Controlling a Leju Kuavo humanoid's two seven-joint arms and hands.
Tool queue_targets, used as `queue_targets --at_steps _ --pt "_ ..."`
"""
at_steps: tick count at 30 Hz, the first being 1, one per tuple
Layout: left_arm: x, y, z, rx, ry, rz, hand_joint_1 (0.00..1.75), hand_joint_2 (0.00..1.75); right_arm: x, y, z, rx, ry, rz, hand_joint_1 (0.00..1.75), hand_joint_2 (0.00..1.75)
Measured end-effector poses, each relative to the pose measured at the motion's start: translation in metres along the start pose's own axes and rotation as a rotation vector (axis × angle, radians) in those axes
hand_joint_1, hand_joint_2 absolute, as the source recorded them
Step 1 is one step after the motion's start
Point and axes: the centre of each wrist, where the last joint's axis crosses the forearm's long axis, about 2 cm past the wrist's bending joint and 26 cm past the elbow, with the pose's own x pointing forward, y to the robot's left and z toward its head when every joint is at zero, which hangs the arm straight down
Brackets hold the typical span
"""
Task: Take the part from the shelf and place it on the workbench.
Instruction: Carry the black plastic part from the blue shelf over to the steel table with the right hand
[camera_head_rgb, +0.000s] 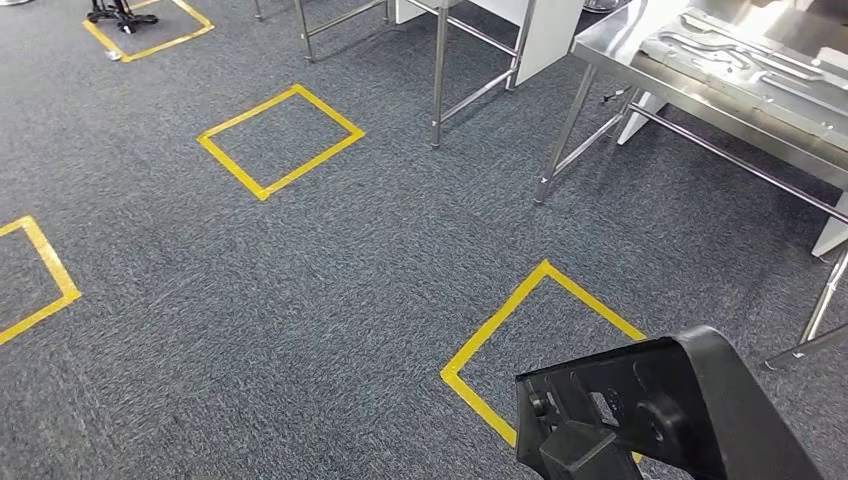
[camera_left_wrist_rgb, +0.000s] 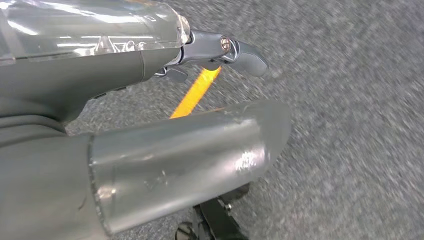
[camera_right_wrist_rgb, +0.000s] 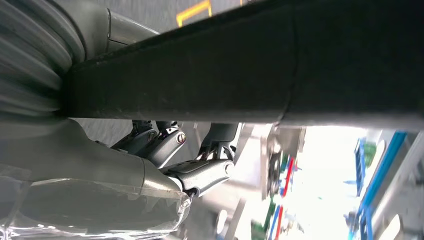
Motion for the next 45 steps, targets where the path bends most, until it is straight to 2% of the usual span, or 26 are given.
queue_targets --at_steps 10,30,41,43,45 --pt "0.005 -0.001 -0.002 -0.002 -0.009 0.005 0.00 0.00 0.001 0.000 0.001 0.001 0.001 0.011 1.75 1.75" --pt "-0.001 0.001 0.001 0.009 0.011 0.024 0.00 0.00 0.000 0.000 0.002 0.013 0.008 0.019 1.75 1.75" --pt "0.004 0.000 -0.002 -0.001 0.002 0.010 0.00 0.00 0.000 0.000 0.002 0.026 0.013 0.019 1.75 1.75" --pt "0.003 -0.010 0.000 -0.015 0.008 -0.030 0.00 0.00 0.000 0.001 0.000 0.032 0.020 0.024 1.75 1.75" --pt "0.004 -0.032 0.005 -0.012 0.008 -0.063 0.00 0.00 0.000 0.003 -0.001 0.033 0.036 0.043 1.75 1.75"
